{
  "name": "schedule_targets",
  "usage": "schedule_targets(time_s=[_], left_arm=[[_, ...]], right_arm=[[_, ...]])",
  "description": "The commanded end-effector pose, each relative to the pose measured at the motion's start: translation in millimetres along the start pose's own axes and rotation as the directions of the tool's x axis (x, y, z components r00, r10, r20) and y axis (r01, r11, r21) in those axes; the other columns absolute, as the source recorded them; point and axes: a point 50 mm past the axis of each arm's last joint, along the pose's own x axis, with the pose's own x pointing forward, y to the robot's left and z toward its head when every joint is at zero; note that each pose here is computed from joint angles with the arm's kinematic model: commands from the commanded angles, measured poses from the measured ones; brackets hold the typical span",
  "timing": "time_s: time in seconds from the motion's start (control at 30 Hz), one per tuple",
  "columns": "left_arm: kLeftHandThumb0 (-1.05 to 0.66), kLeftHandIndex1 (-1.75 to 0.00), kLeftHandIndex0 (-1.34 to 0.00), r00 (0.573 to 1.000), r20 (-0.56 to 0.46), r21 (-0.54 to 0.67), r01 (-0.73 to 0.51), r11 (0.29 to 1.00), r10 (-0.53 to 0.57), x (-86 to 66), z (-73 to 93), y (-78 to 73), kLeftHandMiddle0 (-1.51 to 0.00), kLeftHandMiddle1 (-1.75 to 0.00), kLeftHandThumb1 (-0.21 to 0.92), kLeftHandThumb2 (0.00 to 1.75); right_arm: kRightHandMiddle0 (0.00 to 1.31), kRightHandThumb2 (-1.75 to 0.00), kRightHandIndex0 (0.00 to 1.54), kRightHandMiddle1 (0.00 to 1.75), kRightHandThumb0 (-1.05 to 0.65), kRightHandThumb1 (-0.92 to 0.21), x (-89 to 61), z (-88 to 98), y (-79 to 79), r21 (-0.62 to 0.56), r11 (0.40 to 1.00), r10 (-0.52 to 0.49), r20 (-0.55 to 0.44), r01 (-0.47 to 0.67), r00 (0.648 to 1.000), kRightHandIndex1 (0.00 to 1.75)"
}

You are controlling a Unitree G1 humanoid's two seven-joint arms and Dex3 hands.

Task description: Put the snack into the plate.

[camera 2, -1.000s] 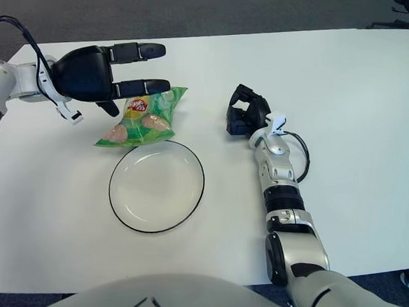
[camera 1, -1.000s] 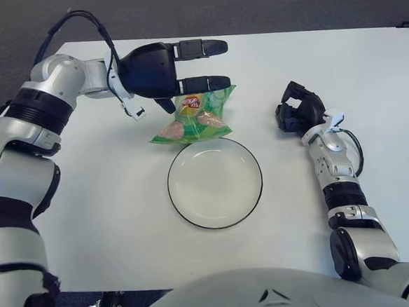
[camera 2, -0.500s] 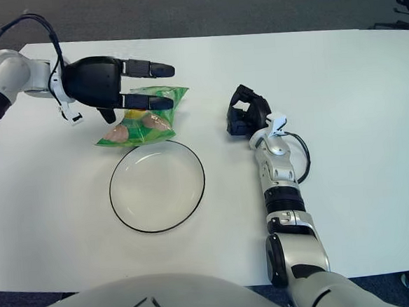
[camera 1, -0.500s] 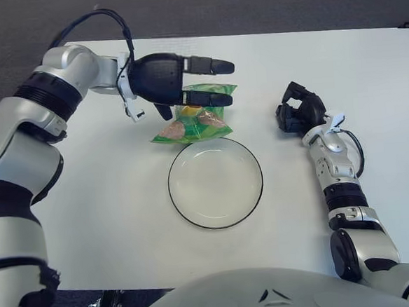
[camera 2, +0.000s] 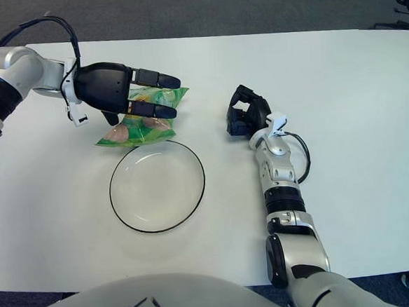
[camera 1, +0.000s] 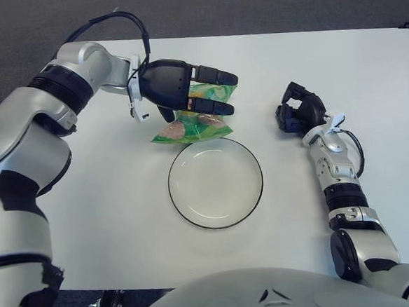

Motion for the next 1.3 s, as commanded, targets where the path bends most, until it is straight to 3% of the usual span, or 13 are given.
schedule_targets(time_s=[0.0,0.17,0.27,0.63,0.8,0.87,0.93,0.97,1.03,1.13,1.17,1.23,1.27], left_arm=[[-0.26,0.0,0.0,0.999,0.01,0.003,0.052,0.999,-0.052,1.6,-0.3,-5.2,0.0,0.0,0.47,1.1],[-0.27,0.0,0.0,0.996,0.028,-0.012,0.086,0.996,-0.086,6.0,9.5,-23.3,0.0,0.0,0.44,1.07],[-0.33,0.0,0.0,0.995,0.044,-0.004,0.087,0.996,-0.086,7.8,10.5,-25.9,0.0,0.0,0.45,1.04],[-0.7,0.0,0.0,0.98,0.047,0.02,0.19,0.982,-0.191,18.5,10.1,-43.5,0.0,0.0,0.66,0.7],[-0.7,0.0,0.0,0.972,0.047,0.001,0.231,0.973,-0.231,19.3,13.1,-51.1,0.0,0.0,0.69,0.68],[-0.66,0.0,0.0,0.969,0.043,-0.019,0.245,0.969,-0.244,19.1,12.9,-51.6,0.0,0.0,0.66,0.71],[-0.54,0.0,0.0,0.965,0.032,-0.052,0.261,0.964,-0.259,18.8,13.3,-52.3,-0.02,-0.02,0.57,0.87],[-0.47,-0.09,0.0,0.964,0.026,-0.068,0.268,0.961,-0.266,18.9,13.6,-52.6,-0.02,-0.19,0.54,0.92],[-0.27,-0.38,0.0,0.96,0.012,-0.093,0.279,0.956,-0.279,19.0,13.8,-53.3,-0.01,-0.81,0.43,1.07],[-0.09,-0.87,0.0,0.959,-0.024,-0.112,0.279,0.954,-0.283,18.5,15.4,-56.3,-0.01,-1.41,0.32,1.26],[-0.07,-0.95,0.0,0.963,-0.039,-0.105,0.261,0.96,-0.266,18.1,16.4,-57.2,-0.01,-1.48,0.31,1.29],[0.19,-1.33,0.0,0.969,-0.058,-0.092,0.233,0.968,-0.239,17.2,17.6,-58.0,-0.21,-1.64,0.51,1.06],[0.23,-1.4,-0.01,0.971,-0.065,-0.088,0.225,0.97,-0.231,16.7,18.1,-58.2,-0.24,-1.66,0.54,1.02]], right_arm=[[0.7,-1.45,1.34,1.75,-0.52,-0.21,-23.1,-40.7,-2.4,0.054,0.998,-0.026,-0.175,0.036,0.984,1.75],[0.7,-1.45,1.34,1.75,-0.52,-0.21,-23.6,-40.5,-2.6,0.061,0.997,-0.028,-0.177,0.039,0.984,1.75],[0.7,-1.44,1.34,1.75,-0.52,-0.21,-24.3,-40.5,-3.1,0.066,0.997,-0.03,-0.177,0.042,0.984,1.75],[0.69,-1.44,1.34,1.75,-0.52,-0.22,-26.0,-40.3,-4.4,0.07,0.996,-0.033,-0.183,0.046,0.983,1.75],[0.69,-1.43,1.33,1.75,-0.52,-0.22,-26.9,-40.3,-4.5,0.076,0.996,-0.031,-0.184,0.046,0.983,1.75],[0.69,-1.43,1.33,1.75,-0.52,-0.22,-26.9,-40.2,-4.6,0.077,0.996,-0.032,-0.184,0.047,0.982,1.75],[0.69,-1.43,1.33,1.75,-0.52,-0.22,-27.2,-40.1,-4.2,0.078,0.996,-0.032,-0.184,0.047,0.982,1.75],[0.69,-1.43,1.33,1.75,-0.52,-0.22,-27.3,-40.1,-4.1,0.078,0.996,-0.032,-0.184,0.047,0.982,1.75],[0.69,-1.43,1.33,1.75,-0.52,-0.22,-27.4,-40.1,-4.2,0.078,0.996,-0.032,-0.185,0.047,0.982,1.75],[0.69,-1.43,1.33,1.75,-0.52,-0.23,-27.6,-40.1,-4.5,0.081,0.996,-0.032,-0.187,0.048,0.982,1.75],[0.69,-1.43,1.33,1.75,-0.52,-0.23,-27.6,-40.1,-4.5,0.083,0.995,-0.032,-0.187,0.048,0.982,1.75],[0.69,-1.43,1.33,1.75,-0.51,-0.23,-27.7,-40.1,-4.6,0.086,0.995,-0.031,-0.187,0.048,0.982,1.75],[0.69,-1.43,1.33,1.75,-0.51,-0.23,-27.7,-40.1,-4.6,0.087,0.995,-0.031,-0.187,0.048,0.982,1.75]])
